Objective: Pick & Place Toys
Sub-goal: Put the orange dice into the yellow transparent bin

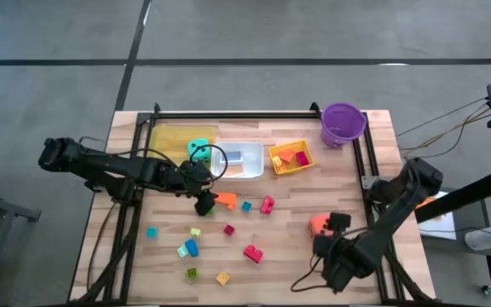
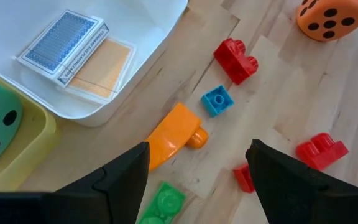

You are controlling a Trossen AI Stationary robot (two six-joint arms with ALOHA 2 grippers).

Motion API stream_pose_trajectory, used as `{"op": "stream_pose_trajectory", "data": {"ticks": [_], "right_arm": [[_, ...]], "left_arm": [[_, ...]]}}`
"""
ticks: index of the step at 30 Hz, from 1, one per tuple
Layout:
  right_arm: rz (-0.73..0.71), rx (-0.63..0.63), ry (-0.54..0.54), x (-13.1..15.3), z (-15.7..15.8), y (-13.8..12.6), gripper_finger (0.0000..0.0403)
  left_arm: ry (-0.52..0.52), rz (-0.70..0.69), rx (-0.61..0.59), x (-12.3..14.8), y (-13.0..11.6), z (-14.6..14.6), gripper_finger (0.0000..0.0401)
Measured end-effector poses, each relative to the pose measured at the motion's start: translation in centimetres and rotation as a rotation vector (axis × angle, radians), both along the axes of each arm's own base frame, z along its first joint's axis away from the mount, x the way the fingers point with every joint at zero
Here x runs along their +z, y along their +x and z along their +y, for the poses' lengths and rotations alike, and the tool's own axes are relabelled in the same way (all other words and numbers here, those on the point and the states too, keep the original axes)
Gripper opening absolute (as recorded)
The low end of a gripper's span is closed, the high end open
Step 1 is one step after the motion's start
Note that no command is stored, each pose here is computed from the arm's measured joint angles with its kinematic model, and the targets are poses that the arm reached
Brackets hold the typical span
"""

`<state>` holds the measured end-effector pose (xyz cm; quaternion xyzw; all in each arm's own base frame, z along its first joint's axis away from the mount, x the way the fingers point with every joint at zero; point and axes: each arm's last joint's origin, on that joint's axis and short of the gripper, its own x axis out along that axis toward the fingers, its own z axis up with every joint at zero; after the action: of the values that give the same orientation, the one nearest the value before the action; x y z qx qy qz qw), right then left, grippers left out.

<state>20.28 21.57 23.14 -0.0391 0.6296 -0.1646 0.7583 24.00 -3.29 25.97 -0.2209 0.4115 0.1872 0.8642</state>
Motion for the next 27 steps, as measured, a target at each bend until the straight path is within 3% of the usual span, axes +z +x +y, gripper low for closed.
{"op": "stream_pose_trajectory", "data": {"ticks": [5, 10, 27], "right_arm": [[0.025, 0.038, -0.046, -1.1, 1.4, 0.9, 0.0313], [0.079, 0.060, -0.194, -2.1, 1.2, 1.0, 0.0313], [0.133, 0.056, -0.253, -4.9, -0.1, -0.1, 0.0313]], "left_arm": [[-0.004, 0.001, -0.004, 0.0, 0.0, 0.0, 0.0266], [-0.004, 0.002, -0.005, 0.0, 0.0, 0.0, 0.0266], [-0.007, 0.017, -0.015, -0.1, -0.1, -0.1, 0.0265]]}}
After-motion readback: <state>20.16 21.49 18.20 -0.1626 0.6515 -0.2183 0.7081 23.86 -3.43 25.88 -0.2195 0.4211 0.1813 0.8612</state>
